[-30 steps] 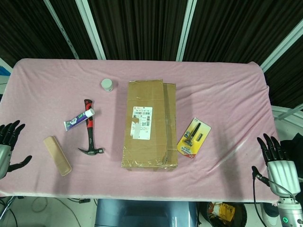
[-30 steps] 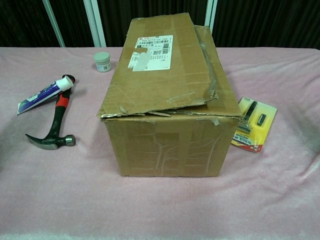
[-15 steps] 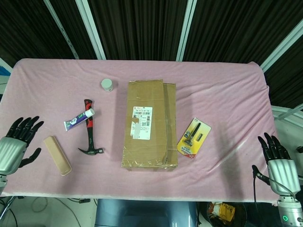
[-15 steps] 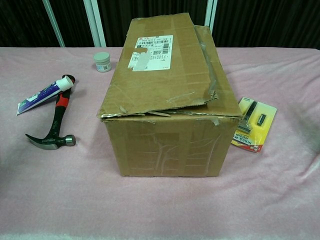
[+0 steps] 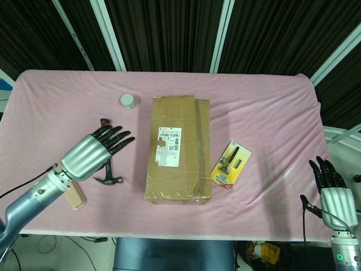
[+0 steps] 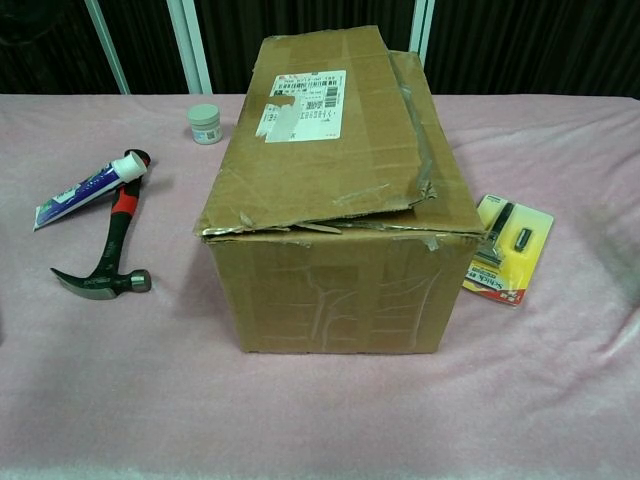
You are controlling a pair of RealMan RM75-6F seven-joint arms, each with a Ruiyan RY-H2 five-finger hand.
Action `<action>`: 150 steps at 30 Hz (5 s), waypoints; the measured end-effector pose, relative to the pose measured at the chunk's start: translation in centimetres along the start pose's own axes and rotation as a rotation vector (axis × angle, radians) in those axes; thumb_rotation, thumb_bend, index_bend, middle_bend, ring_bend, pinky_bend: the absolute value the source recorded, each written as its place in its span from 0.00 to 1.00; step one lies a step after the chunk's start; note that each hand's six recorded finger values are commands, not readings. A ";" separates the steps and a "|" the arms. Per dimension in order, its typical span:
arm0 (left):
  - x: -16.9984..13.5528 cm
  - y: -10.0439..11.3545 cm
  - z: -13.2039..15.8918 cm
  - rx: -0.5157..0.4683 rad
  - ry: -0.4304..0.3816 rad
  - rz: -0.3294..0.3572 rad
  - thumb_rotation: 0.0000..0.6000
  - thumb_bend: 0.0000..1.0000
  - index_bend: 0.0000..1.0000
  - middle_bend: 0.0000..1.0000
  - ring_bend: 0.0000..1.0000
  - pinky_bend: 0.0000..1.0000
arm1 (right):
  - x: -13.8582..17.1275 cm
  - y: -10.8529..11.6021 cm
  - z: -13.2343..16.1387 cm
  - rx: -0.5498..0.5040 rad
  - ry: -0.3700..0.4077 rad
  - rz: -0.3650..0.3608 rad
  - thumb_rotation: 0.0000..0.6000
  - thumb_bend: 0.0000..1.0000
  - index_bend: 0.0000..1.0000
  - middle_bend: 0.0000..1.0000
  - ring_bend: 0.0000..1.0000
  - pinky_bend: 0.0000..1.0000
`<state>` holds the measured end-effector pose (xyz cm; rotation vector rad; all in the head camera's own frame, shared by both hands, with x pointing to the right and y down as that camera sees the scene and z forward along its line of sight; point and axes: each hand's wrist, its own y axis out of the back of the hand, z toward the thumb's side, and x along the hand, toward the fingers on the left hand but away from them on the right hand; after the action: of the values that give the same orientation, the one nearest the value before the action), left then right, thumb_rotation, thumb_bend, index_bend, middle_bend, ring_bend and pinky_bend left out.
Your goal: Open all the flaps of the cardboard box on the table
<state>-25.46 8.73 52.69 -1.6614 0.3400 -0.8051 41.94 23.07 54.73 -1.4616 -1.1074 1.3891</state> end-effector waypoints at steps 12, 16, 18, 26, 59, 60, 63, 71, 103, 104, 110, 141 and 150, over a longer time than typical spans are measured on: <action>9.3 1.9 9.0 0.105 -0.292 -0.026 1.00 0.90 0.21 0.29 0.24 0.31 | -0.1 -0.1 0.0 -0.024 0.000 0.012 1.00 0.30 0.00 0.00 0.00 0.23; 11.4 1.8 11.6 0.115 -0.352 -0.038 1.00 0.92 0.24 0.33 0.27 0.33 | -0.1 -0.2 0.2 -0.027 0.007 0.016 1.00 0.30 0.00 0.00 0.00 0.23; 12.3 1.8 12.7 0.118 -0.372 -0.038 1.00 0.93 0.24 0.34 0.28 0.34 | -0.1 -0.2 0.3 -0.028 0.011 0.017 1.00 0.30 0.00 0.00 0.00 0.23; 15.2 1.0 15.5 0.124 -0.401 -0.047 1.00 0.94 0.27 0.38 0.30 0.34 | -0.1 -0.2 0.2 -0.037 0.010 0.021 1.00 0.30 0.00 0.00 0.00 0.23; 16.0 0.3 16.0 0.166 -0.350 -0.113 1.00 0.98 0.42 0.62 0.48 0.44 | -0.1 -0.2 0.3 -0.040 0.012 0.018 1.00 0.30 0.00 0.00 0.00 0.23; 16.0 0.4 15.9 0.167 -0.349 -0.112 1.00 0.98 0.42 0.62 0.48 0.44 | -0.1 -0.2 0.3 -0.040 0.012 0.017 1.00 0.30 0.00 0.00 0.00 0.23; 15.9 0.8 15.6 0.174 -0.345 -0.105 1.00 0.99 0.42 0.62 0.48 0.44 | -0.1 -0.2 0.3 -0.040 0.012 0.016 1.00 0.30 0.00 0.00 0.00 0.23; 15.3 2.6 14.0 0.187 -0.315 -0.081 1.00 0.99 0.43 0.62 0.48 0.45 | -0.2 -0.1 0.4 -0.039 0.015 0.014 1.00 0.30 0.00 0.00 0.00 0.23; 5.3 8.7 3.9 0.280 -0.159 -0.084 1.00 0.98 0.43 0.62 0.49 0.47 | -0.8 -0.1 -0.5 0.003 -0.007 -0.012 1.00 0.31 0.00 0.00 0.00 0.23; 4.9 8.7 3.8 0.281 -0.157 -0.088 1.00 0.98 0.43 0.62 0.49 0.47 | -0.8 -0.1 -0.5 0.005 -0.006 -0.012 1.00 0.31 0.00 0.00 0.00 0.23; 2.5 8.0 2.4 0.284 -0.140 -0.120 1.00 0.98 0.43 0.62 0.49 0.47 | -0.7 -0.3 -0.3 0.009 -0.002 -0.007 1.00 0.31 0.00 0.00 0.00 0.23; -19.4 -3.6 -4.2 -0.287 0.582 0.074 1.00 0.28 0.02 0.04 0.01 0.05 | -3.5 4.6 7.9 0.063 0.387 -0.057 1.00 0.50 0.07 0.10 0.04 0.23; -23.4 -5.5 -4.5 -0.320 0.685 0.192 1.00 0.28 0.02 0.03 0.01 0.05 | -8.6 7.2 15.5 0.145 0.595 -0.071 1.00 0.60 0.14 0.17 0.10 0.25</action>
<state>-46.33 21.26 50.62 -1.5633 1.1359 -1.2044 26.87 12.65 49.37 -1.5660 -0.6547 0.8710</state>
